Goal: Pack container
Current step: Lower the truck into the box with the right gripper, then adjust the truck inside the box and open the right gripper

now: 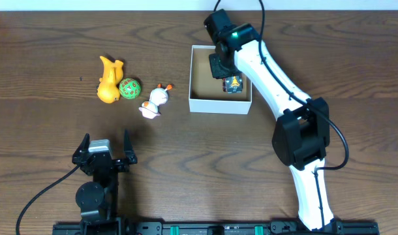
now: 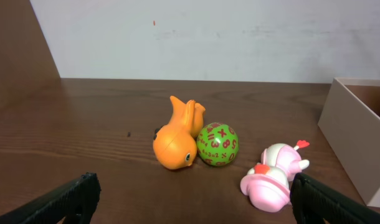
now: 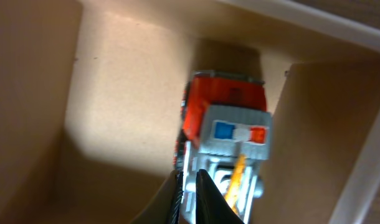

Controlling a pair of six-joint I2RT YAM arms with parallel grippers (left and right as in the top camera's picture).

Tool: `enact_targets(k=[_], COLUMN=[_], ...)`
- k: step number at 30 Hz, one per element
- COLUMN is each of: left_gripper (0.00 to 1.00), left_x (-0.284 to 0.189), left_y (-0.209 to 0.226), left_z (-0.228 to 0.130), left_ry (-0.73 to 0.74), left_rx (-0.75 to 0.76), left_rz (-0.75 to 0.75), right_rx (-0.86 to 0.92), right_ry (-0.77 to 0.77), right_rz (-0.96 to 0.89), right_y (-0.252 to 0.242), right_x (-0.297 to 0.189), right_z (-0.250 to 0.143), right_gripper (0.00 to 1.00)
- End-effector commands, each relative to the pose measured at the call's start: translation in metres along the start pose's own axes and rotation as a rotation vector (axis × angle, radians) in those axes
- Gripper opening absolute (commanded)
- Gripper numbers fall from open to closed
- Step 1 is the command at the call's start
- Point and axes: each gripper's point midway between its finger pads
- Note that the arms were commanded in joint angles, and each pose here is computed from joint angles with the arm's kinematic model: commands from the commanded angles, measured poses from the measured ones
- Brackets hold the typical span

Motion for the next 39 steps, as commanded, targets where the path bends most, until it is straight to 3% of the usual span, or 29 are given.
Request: enact_targets(k=[1, 17, 21, 39], left_gripper=[0.98, 0.98, 0.98, 0.98], left_x=[0.001, 0.001, 0.001, 0.001], left_y=[-0.001, -0.001, -0.001, -0.001], left_z=[-0.015, -0.015, -0.015, -0.015], left_ry=[0.047, 0.047, 0.047, 0.047], left_rx=[0.014, 0.014, 0.014, 0.014], left_rz=[-0.016, -0.016, -0.016, -0.016], right_rx=[-0.031, -0.053, -0.066, -0.076], right_ry=[0.03, 0.037, 0.057, 0.027], right_rz=[0.019, 0.058, 0.055, -0.073], right_y=[0.001, 0.019, 0.018, -0.021], right_x=[0.011, 0.017, 0.025, 0.034], right_z=[-0.006, -0.01, -0.017, -0.009], right_gripper=[0.11, 0.07, 0.1, 0.08])
Point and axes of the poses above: each gripper's point midway between its finger pads, its own x axis out along the fingers, its own y axis along the line the jaws close on, z = x × y, and after that the axes turned 9 degrees about -x, right-handed
